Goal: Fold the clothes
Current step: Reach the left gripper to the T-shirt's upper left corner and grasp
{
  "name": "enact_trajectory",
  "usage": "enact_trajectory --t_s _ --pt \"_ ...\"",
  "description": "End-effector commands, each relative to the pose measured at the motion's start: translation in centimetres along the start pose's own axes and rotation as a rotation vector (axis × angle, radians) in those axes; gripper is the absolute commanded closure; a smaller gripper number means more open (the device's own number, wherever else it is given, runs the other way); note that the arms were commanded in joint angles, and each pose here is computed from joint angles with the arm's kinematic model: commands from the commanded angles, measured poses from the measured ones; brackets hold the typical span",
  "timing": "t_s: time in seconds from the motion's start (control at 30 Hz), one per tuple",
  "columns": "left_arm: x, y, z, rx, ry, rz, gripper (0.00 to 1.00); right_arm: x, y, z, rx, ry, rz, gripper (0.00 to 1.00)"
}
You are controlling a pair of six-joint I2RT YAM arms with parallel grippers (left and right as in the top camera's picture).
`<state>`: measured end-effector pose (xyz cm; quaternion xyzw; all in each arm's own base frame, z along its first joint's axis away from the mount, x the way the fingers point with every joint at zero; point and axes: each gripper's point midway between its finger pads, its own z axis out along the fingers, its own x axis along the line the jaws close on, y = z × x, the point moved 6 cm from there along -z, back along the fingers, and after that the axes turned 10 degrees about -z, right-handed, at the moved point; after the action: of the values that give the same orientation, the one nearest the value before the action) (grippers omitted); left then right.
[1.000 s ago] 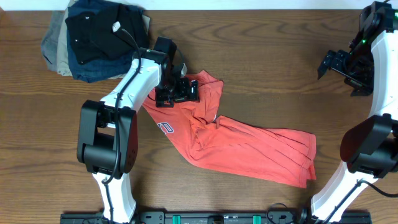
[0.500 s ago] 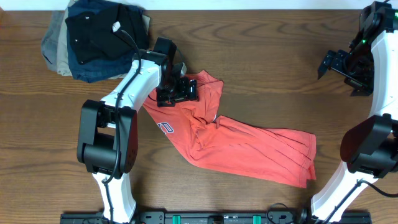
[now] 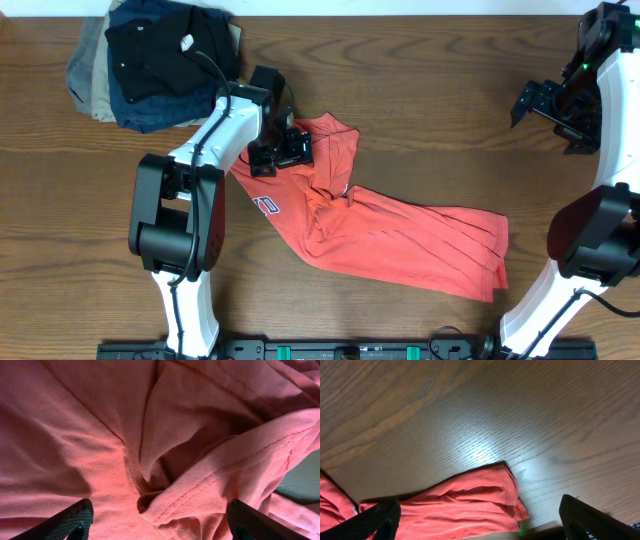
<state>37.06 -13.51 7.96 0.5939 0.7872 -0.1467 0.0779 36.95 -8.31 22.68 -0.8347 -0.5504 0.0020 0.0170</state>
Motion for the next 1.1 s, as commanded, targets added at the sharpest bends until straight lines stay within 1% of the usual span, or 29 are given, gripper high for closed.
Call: enact_trajectory --t_s 0.0,0.23,0.37,0.5,0.57,0.6,0.67,0.77,0.9,0.93,1.0,1.07 --pt "0.6 0.1 0.6 0.006 0.025 -0.028 0.14 -0.3 -0.1 -0.6 -0.016 0.006 -0.001 0.01" --pt "0.4 -0.1 0.7 0.008 0.025 -0.02 0.15 -0.3 -0.1 -0.6 -0.016 0.006 -0.001 0.01" --pt "-0.1 -0.4 0.9 0.012 0.027 -0.005 0.27 -0.3 -0.1 -0.6 -0.016 0.006 -0.001 0.01" --pt "-0.7 -0.7 1.1 0.008 0.024 0.015 0.32 -0.3 -0.1 -0.6 -0.016 0.006 -0.001 0.01" --pt "-0.9 -0.7 1.2 0.006 0.023 0.022 0.4 -0.3 -0.1 -0.6 -0.016 0.006 -0.001 0.01" --pt "-0.9 -0.8 1.2 0.007 0.023 0.023 0.48 -0.3 -0.1 -0.6 -0.016 0.006 -0.002 0.01" --pt "-0.9 -0.8 1.2 0.007 0.023 0.023 0.56 -0.3 -0.1 -0.6 -0.016 0.006 -0.002 0.01" --pt "-0.9 -0.8 1.2 0.007 0.024 0.023 0.59 -0.3 -0.1 -0.6 -0.016 0.006 -0.002 0.01" --pt "-0.8 -0.7 1.2 0.003 0.03 0.021 0.73 -0.3 -0.1 -0.6 -0.016 0.006 -0.001 0.01" --pt "-0.7 -0.6 1.1 -0.001 0.037 0.019 0.78 -0.3 -0.1 -0.6 -0.016 0.006 -0.002 0.01" --pt "-0.6 -0.6 1.1 -0.003 0.045 0.017 0.94 -0.3 -0.1 -0.6 -0.016 0.006 -0.002 0.01" --pt "-0.5 -0.6 0.9 -0.003 0.045 0.013 0.94 -0.3 -0.1 -0.6 -0.016 0.006 -0.002 0.01"
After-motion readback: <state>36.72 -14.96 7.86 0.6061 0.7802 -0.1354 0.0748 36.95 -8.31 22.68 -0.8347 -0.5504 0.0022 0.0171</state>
